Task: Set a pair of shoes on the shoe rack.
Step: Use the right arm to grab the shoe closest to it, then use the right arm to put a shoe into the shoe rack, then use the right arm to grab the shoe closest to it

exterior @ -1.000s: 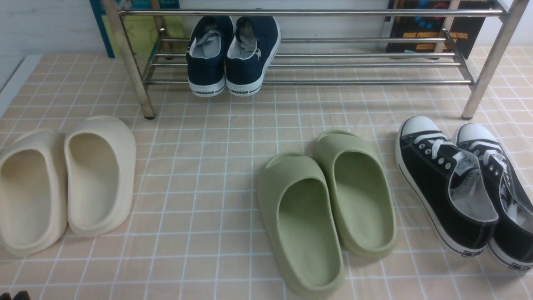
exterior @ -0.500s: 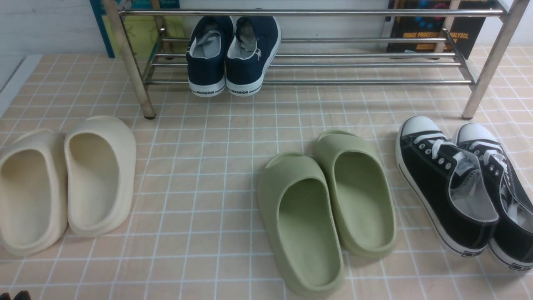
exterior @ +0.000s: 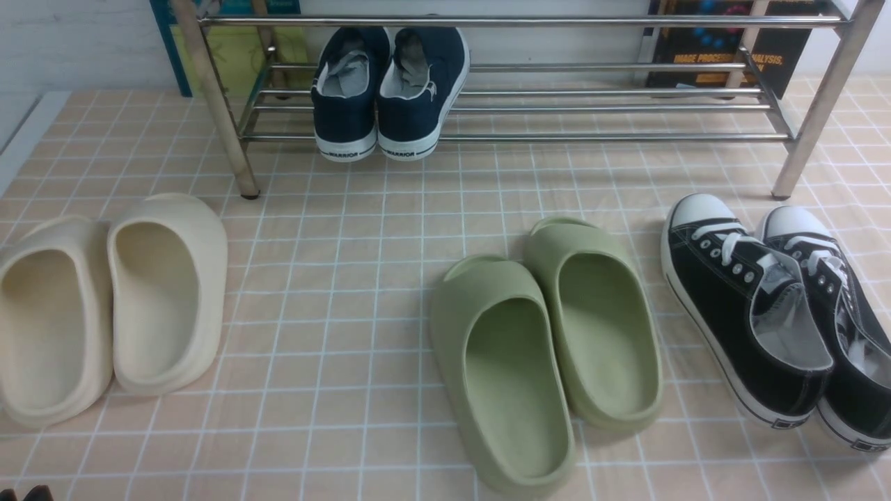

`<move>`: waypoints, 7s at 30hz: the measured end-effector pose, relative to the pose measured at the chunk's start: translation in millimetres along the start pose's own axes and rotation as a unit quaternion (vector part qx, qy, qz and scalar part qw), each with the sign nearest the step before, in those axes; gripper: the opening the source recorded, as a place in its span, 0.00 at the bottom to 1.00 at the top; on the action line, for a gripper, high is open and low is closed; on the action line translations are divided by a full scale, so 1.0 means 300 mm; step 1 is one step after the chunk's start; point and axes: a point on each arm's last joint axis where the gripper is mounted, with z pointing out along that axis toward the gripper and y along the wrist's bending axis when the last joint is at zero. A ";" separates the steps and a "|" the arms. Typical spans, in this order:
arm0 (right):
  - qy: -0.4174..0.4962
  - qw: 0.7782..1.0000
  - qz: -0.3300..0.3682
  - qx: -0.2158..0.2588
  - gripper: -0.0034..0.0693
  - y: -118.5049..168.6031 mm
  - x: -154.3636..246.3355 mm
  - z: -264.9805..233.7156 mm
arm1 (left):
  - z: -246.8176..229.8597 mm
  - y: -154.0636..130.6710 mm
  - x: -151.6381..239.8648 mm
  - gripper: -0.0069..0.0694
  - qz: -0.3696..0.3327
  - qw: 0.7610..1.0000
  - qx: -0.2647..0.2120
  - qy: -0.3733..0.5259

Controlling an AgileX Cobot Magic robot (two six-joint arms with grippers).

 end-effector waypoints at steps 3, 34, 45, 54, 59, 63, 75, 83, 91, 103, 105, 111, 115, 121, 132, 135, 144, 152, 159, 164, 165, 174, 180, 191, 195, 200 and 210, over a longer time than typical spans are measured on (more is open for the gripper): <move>0.000 1.000 0.014 -0.004 0.37 0.003 0.000 0.000 | 0.000 0.000 0.000 0.35 0.000 1.000 0.000 0.000; -0.069 0.953 0.271 -0.113 0.23 0.050 -0.230 -0.076 | 0.000 0.000 0.000 0.38 0.000 1.000 0.000 0.000; 0.266 0.960 -0.016 -0.087 0.02 0.061 -0.603 0.033 | 0.000 0.000 0.000 0.38 0.000 1.000 0.000 0.000; 0.428 0.881 -0.099 -0.177 0.05 0.229 -0.562 0.291 | 0.000 0.000 0.000 0.39 0.001 1.000 0.000 0.000; 0.462 0.856 -0.127 -0.191 0.29 0.326 -0.483 0.447 | 0.000 0.000 0.000 0.40 0.001 1.000 0.000 0.000; 0.465 0.856 -0.134 -0.182 0.54 0.353 -0.424 0.545 | 0.000 0.000 0.000 0.40 0.001 1.000 0.000 0.000; 0.495 0.843 -0.155 -0.143 0.57 0.382 -0.253 0.727 | 0.000 0.000 0.000 0.40 0.001 1.000 0.000 0.000; 0.497 0.842 -0.146 -0.148 0.05 0.409 -0.339 0.737 | 0.000 0.000 0.000 0.40 0.002 1.000 -0.001 0.000; 0.433 0.873 -0.146 -0.171 0.05 0.468 -0.567 0.757 | 0.000 0.000 0.000 0.40 0.002 1.000 -0.001 0.000; 0.405 0.881 -0.172 -0.171 0.05 0.540 -0.667 0.927 | 0.000 0.001 0.000 0.40 0.007 1.000 -0.002 0.000; 0.401 0.883 -0.172 -0.170 0.05 0.557 -0.668 0.970 | 0.000 0.002 0.000 0.40 0.007 1.000 -0.002 0.000; 0.383 0.891 -0.177 -0.168 0.05 0.603 -0.667 1.089 | 0.000 0.002 0.000 0.40 0.007 1.000 -0.003 0.000; 0.365 0.898 -0.193 -0.155 0.05 0.622 -0.666 1.167 | 0.000 0.002 0.000 0.40 0.007 1.000 -0.003 0.000; 0.337 0.913 -0.187 -0.133 0.11 0.642 -0.670 1.248 | 0.000 0.002 0.000 0.40 0.007 1.000 -0.003 0.000; 0.308 0.927 -0.181 -0.115 0.64 0.597 -0.724 1.286 | 0.000 0.002 0.000 0.40 0.007 1.000 -0.003 0.000; 0.353 0.912 -0.182 -0.103 0.71 0.574 -0.752 1.249 | 0.000 0.002 0.000 0.40 0.007 1.000 -0.003 0.000; 0.332 0.921 -0.137 -0.154 0.72 0.572 -0.909 1.110 | 0.000 0.005 -0.001 0.40 0.021 1.000 -0.008 -0.001; 0.330 0.919 -0.119 -0.178 0.66 0.522 -0.993 0.907 | 0.000 0.009 0.000 0.40 0.037 0.999 -0.014 0.001; 0.434 0.875 -0.134 -0.169 0.57 0.422 -0.806 0.687 | 0.000 0.009 0.001 0.40 0.038 0.999 -0.015 0.001; 0.466 0.860 -0.134 -0.155 0.56 0.345 -0.658 0.529 | 0.000 0.009 0.001 0.40 0.039 0.999 -0.015 0.002; 0.466 0.861 -0.133 -0.152 0.56 0.336 -0.641 0.514 | 0.000 0.009 0.001 0.40 0.039 0.999 -0.015 0.002; 0.459 0.877 -0.114 -0.082 0.56 0.271 -0.469 0.479 | 0.000 0.010 0.001 0.40 0.041 0.999 -0.016 0.002; 0.456 0.881 -0.109 -0.056 0.56 0.285 -0.416 0.565 | -0.001 0.010 0.000 0.40 0.041 0.999 -0.016 0.003; 0.476 0.875 -0.088 -0.015 0.55 0.251 -0.328 0.684 | -0.001 0.010 0.001 0.40 0.041 0.999 -0.016 0.004; 0.472 0.879 -0.066 -0.005 0.55 0.222 -0.324 0.695 | -0.001 0.010 0.001 0.40 0.041 0.999 -0.016 0.004; 0.481 0.874 -0.057 -0.023 0.51 0.232 -0.278 0.703 | -0.001 0.010 0.001 0.40 0.041 0.999 -0.016 0.004; 0.485 0.869 -0.082 -0.045 0.06 0.237 -0.264 0.707 | -0.001 0.010 0.001 0.40 0.041 0.999 -0.016 0.004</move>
